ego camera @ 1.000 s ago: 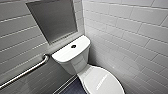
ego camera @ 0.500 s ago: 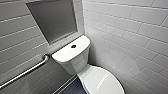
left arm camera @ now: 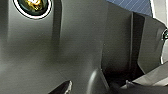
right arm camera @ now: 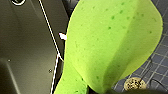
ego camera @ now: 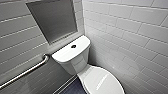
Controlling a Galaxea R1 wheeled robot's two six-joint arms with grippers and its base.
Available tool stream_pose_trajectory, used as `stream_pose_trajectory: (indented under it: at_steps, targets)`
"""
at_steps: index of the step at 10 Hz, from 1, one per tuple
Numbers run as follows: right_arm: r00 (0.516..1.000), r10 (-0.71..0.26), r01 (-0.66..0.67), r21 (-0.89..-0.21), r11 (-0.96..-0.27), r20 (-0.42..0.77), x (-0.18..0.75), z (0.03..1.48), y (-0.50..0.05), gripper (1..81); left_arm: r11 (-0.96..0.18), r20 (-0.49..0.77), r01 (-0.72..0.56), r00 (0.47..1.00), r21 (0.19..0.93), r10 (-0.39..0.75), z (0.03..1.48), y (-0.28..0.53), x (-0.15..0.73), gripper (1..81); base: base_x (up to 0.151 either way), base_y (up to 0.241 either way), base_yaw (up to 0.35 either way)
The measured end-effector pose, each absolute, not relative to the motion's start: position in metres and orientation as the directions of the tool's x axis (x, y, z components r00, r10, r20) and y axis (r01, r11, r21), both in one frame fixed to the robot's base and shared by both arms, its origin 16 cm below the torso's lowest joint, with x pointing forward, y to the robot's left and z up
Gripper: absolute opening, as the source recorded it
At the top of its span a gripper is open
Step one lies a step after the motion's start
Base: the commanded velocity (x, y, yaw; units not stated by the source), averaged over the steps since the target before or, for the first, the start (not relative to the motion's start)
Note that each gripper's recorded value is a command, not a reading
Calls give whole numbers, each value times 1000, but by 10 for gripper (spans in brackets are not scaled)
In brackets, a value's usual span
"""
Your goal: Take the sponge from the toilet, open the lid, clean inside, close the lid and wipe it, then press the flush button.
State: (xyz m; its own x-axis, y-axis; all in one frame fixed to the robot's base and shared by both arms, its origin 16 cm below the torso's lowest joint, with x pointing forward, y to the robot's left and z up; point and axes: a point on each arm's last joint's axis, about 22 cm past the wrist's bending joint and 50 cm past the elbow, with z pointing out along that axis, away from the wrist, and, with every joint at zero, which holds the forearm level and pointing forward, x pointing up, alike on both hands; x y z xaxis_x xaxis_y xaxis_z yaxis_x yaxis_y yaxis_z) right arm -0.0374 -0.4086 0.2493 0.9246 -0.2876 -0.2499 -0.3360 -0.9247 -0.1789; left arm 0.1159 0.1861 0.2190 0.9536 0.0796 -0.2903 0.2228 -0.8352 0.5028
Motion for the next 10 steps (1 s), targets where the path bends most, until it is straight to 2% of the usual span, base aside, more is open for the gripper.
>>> stream_pose_trajectory:
  at_steps: [5,10]
  targets:
    - [921,-277,-343,-238,-908,-273,-53,266,-360,10,-838,-291,223,953,497,80,216,185,115,811,0,0,0]
    - [898,-303,-404,-327,-854,-318,2,302,-286,10,-832,-290,223,954,508,78,217,175,118,811,0,0,0]
